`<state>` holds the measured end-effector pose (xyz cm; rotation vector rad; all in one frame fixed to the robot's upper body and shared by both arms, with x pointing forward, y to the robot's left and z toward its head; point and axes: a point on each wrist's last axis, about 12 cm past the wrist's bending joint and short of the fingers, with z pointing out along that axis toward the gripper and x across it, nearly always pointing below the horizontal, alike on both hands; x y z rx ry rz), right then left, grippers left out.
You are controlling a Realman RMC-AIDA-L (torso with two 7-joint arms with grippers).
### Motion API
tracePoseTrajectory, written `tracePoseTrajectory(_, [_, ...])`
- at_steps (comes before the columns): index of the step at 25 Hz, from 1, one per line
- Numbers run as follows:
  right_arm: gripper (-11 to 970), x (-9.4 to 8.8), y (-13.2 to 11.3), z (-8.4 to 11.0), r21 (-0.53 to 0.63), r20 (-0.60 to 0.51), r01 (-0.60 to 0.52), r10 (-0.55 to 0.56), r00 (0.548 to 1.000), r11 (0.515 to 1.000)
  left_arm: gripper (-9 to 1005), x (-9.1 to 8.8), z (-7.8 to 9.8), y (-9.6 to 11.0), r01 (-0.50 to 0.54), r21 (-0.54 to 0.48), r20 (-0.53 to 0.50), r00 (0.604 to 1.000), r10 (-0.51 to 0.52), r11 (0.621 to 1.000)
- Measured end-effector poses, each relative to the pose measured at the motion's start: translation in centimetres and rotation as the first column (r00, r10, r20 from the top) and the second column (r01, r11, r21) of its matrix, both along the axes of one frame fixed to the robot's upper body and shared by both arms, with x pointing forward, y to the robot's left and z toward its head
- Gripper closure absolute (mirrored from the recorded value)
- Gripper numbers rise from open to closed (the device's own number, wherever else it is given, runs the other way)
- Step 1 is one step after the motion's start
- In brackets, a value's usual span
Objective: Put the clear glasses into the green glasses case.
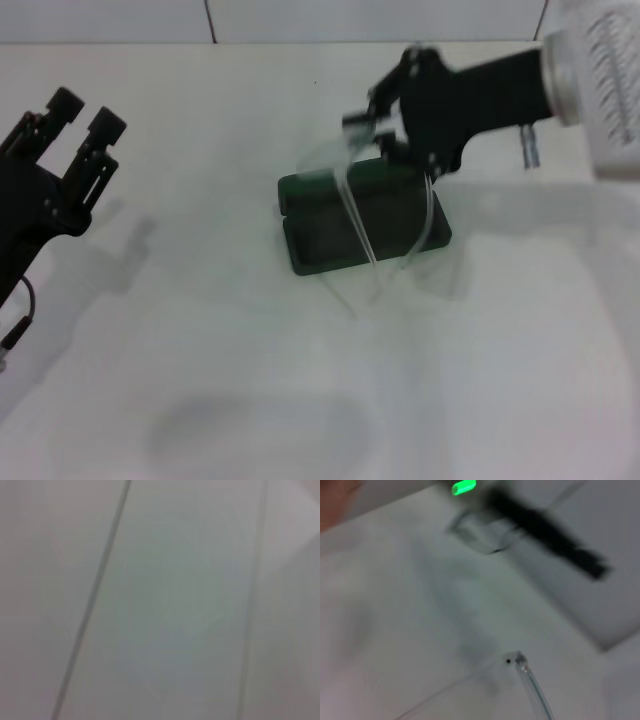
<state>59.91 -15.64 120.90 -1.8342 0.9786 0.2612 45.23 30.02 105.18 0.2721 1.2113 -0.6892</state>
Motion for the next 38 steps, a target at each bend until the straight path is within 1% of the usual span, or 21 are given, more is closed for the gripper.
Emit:
tracePoseTrajectory(3, [842,0.5,-1.1,-0.3,0.147,-0.081,0.092,-0.081,0.993,0.985,468,0.2,0.9,-0.6,0.095,0.041,0.058,0.994,-0.097,0.995])
tracePoseTrajectory(5, [842,1.1,-1.6,-0.5,0.223,-0.161,0.177,-0.143,0.977,0.959,468,0.5,1.4,-1.1,0.154,0.075,0.086,0.983,-0.160,0.985])
tracePoseTrajectory(7, [842,1.8,-2.0,-0.6,0.276,-0.263,0.260,-0.188,0.946,0.925,468,1.1,1.9,-1.6,0.199,0.100,0.108,0.972,-0.210,0.975])
tracePoseTrajectory(8, [842,2.3,-2.1,-0.7,0.298,-0.331,0.305,-0.202,0.922,0.904,468,1.4,2.1,-1.9,0.216,0.105,0.117,0.967,-0.227,0.971])
tracePoseTrajectory(11, [842,3.3,-2.0,-1.1,0.301,-0.489,0.389,-0.209,0.847,0.871,468,2.7,2.8,-3.3,0.307,0.126,0.124,0.939,-0.322,0.943])
tracePoseTrajectory(12, [842,3.6,-1.8,-1.2,0.291,-0.541,0.412,-0.207,0.815,0.863,468,2.7,2.8,-3.3,0.307,0.126,0.124,0.939,-0.322,0.943])
tracePoseTrajectory(13, [842,3.9,-1.6,-1.4,0.276,-0.589,0.429,-0.201,0.783,0.860,468,3.6,3.3,-4.5,0.386,0.151,0.120,0.907,-0.404,0.910])
tracePoseTrajectory(14, [842,4.0,-1.5,-1.8,0.255,-0.632,0.438,-0.194,0.751,0.862,468,3.9,3.5,-4.8,0.405,0.157,0.119,0.898,-0.424,0.901])
tracePoseTrajectory(17, [842,3.8,-1.1,-2.5,0.207,-0.709,0.424,-0.164,0.686,0.882,468,4.8,4.0,-5.8,0.468,0.180,0.111,0.864,-0.491,0.865])
tracePoseTrajectory(21, [842,3.3,-0.9,-3.3,0.149,-0.783,0.425,-0.155,0.602,0.893,468,5.6,4.6,-6.5,0.525,0.202,0.092,0.830,-0.550,0.827])
tracePoseTrajectory(23, [843,3.1,-1.0,-3.8,0.137,-0.807,0.437,-0.156,0.570,0.889,468,5.7,4.6,-6.7,0.541,0.210,0.086,0.819,-0.567,0.814])
tracePoseTrajectory(25, [843,2.8,-1.1,-4.2,0.132,-0.823,0.444,-0.151,0.547,0.886,468,5.8,4.6,-7.3,0.567,0.227,0.073,0.801,-0.594,0.792])
tracePoseTrajectory(27, [843,2.3,-1.2,-4.5,0.141,-0.849,0.444,-0.123,0.514,0.885,468,5.8,4.5,-7.7,0.581,0.235,0.064,0.791,-0.609,0.779])
tracePoseTrajectory(34, [843,1.3,-0.7,-4.9,0.157,-0.874,0.414,-0.069,0.480,0.896,468,5.8,4.3,-9.1,0.634,0.249,0.026,0.751,-0.660,0.732])
tracePoseTrajectory(38, [843,1.1,-0.7,-5.0,0.161,-0.879,0.408,-0.058,0.474,0.899,468,5.8,4.1,-9.6,0.656,0.247,0.004,0.736,-0.677,0.714])
